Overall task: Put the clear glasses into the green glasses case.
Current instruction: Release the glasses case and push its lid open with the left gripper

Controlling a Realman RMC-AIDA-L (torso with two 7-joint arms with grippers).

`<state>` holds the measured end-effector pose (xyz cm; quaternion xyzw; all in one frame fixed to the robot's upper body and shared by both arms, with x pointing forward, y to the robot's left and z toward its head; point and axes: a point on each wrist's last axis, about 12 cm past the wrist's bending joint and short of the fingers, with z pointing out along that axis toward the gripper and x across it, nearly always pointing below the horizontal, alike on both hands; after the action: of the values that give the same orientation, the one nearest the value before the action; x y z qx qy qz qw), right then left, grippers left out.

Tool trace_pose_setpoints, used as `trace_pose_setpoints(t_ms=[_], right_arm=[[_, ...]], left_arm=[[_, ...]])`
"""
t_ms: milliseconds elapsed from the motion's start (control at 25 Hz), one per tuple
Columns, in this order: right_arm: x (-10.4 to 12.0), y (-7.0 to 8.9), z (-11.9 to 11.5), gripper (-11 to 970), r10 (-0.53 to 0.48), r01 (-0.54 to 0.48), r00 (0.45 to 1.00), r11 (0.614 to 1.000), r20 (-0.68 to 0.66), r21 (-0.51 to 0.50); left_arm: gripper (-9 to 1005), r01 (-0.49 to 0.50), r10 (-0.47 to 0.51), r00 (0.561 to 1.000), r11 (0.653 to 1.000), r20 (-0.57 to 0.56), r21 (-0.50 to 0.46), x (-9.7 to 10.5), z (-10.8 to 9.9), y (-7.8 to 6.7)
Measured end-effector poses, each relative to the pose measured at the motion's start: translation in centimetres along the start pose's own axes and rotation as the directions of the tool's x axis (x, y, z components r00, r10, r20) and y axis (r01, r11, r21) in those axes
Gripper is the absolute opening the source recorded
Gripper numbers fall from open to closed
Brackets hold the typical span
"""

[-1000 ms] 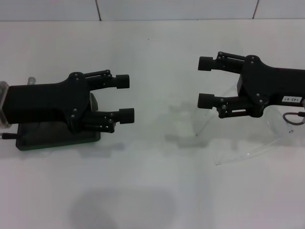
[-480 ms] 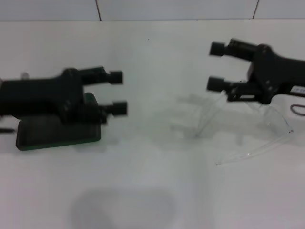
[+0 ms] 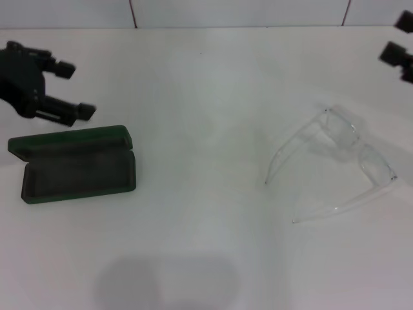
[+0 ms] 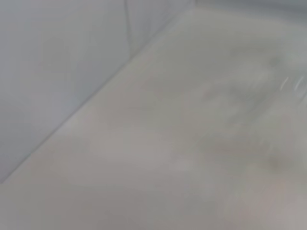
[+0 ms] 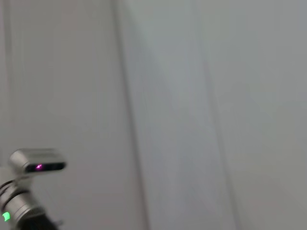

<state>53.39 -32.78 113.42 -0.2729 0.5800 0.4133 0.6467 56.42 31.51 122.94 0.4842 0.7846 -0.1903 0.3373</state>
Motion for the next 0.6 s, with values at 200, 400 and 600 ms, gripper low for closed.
trace_pose_setpoints(t_ms=[200, 400, 600], right_arm=[[0.1, 0.1, -2.3, 873, 0.009, -0.012, 0.999, 0.997, 0.036, 0.08], [0.3, 0.3, -2.8, 871, 0.022, -0.027, 0.998, 0.995, 0.051, 0.091], [0.3, 0.3, -3.1, 870, 0.029, -0.033, 0.998, 0.995, 0.051, 0.092]], left_arm=[[872, -0.069, 0.053, 0.967, 0.996, -0.248, -0.057, -0.8, 1.8, -0.7], [872, -0.1, 0.076, 0.937, 0.993, -0.341, -0.056, -1.0, 3.3, -1.3], [872, -0.143, 0.115, 0.924, 0.989, -0.364, -0.05, -1.5, 4.9, -1.3]])
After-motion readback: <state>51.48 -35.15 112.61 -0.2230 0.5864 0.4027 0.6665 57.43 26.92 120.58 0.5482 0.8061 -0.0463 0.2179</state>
